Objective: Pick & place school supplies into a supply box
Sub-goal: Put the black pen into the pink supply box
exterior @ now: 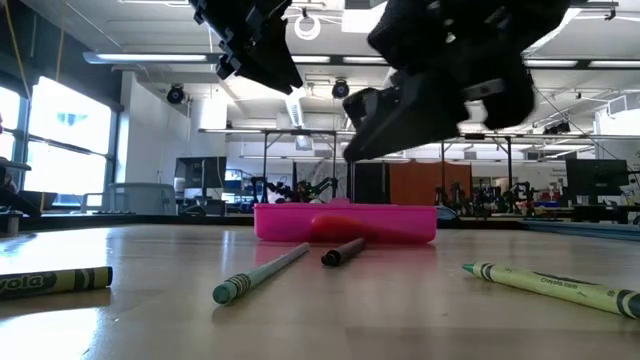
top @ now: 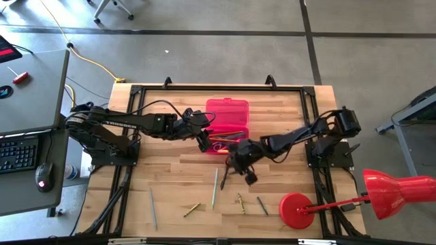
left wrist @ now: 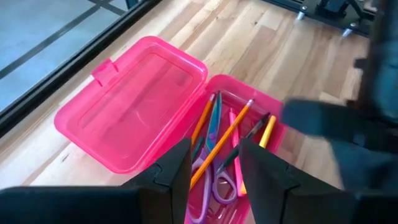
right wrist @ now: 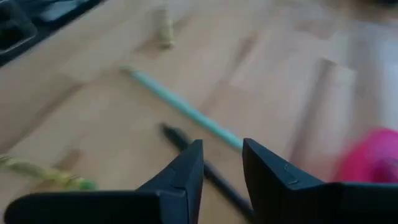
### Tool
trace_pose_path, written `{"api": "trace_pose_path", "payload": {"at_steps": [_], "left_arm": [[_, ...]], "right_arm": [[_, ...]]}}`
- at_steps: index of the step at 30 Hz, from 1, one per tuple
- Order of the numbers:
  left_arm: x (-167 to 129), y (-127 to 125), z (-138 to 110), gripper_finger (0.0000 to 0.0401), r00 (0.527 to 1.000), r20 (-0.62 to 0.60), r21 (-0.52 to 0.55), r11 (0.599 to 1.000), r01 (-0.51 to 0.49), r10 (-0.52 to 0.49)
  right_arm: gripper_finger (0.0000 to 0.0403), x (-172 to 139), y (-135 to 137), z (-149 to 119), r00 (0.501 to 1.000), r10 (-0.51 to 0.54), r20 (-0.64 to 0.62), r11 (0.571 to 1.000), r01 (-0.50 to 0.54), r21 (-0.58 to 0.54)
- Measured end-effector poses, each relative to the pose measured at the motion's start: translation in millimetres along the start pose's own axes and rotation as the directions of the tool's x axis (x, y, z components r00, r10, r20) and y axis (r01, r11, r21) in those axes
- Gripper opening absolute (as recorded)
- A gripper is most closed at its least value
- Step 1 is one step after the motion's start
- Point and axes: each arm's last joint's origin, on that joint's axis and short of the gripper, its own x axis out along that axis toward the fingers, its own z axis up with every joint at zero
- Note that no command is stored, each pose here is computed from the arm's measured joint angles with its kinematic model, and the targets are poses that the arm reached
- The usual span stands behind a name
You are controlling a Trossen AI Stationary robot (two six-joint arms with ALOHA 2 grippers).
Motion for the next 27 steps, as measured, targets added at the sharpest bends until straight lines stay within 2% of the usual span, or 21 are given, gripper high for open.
{"api": "trace_pose_path", "payload": {"at_steps": [2,7,13,20,23,27], "left_arm": [[0,0,0,0.0166,1.000,-0.001,-0.001,1.000,0.002,-0.002],[0,0,0,0.0166,1.000,0.001,-0.001,1.000,0.004,-0.004],[0,0,0,0.0166,1.000,0.002,-0.003,1.000,0.009,-0.009],[0,0,0,0.0166,1.000,0.001,-0.002,1.000,0.010,-0.010],[0,-1,1,0.0166,1.000,0.003,-0.004,1.000,0.011,-0.011],[0,0,0,0.0166,1.000,-0.002,-0.002,1.000,0.009,-0.009]], "right_arm": [[0.0087,5,10,1,1.000,0.031,0.005,0.998,-0.031,-0.052],[0.0082,21,25,3,0.999,0.017,0.046,0.989,-0.010,-0.149],[0.0082,46,29,-15,0.993,0.102,0.050,0.985,-0.094,-0.142],[0.0082,59,16,-18,0.995,0.094,0.031,0.991,-0.091,-0.098],[0.0082,69,12,-16,0.992,0.126,-0.023,0.988,-0.127,-0.084],[0.0082,80,10,-17,0.972,0.162,-0.171,0.981,-0.178,-0.082]]}}
